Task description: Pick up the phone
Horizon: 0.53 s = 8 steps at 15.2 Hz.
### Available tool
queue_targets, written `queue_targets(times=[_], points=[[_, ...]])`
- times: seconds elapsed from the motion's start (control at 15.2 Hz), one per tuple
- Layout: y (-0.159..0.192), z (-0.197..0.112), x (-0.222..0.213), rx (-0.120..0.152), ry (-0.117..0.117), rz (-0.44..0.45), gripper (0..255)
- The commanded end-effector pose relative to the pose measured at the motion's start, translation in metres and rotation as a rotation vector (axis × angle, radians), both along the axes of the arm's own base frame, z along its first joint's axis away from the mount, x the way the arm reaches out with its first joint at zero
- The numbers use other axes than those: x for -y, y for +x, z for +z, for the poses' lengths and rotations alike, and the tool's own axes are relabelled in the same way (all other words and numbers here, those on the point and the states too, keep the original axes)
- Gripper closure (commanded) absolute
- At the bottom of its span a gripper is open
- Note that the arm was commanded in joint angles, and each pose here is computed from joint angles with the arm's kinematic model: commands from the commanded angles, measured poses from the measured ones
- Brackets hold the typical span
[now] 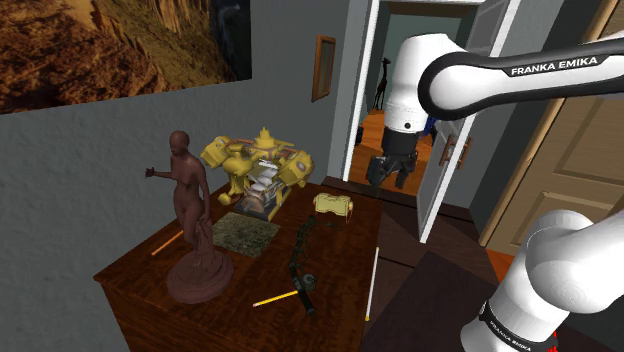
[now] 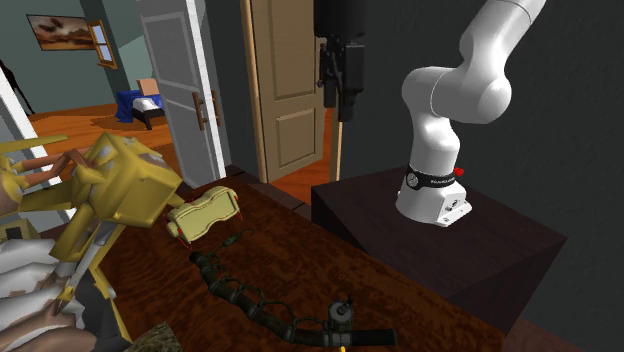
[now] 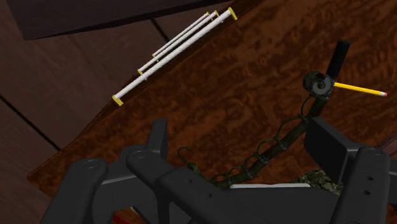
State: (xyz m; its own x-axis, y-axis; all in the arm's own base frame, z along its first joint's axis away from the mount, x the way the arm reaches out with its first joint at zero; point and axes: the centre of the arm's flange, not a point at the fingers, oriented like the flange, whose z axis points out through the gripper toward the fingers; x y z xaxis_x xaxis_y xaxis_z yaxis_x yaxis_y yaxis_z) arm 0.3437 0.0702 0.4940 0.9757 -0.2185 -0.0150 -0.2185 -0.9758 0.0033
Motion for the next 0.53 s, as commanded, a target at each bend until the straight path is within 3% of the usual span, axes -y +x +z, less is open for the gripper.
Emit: queue_targets(times=[0.0, 0.46], points=[[0.017, -0.02, -0.016, 0.004, -0.002, -0.036, 0], [0.062, -0.087, -0.061, 0.013, -0.012, -0.153, 0]])
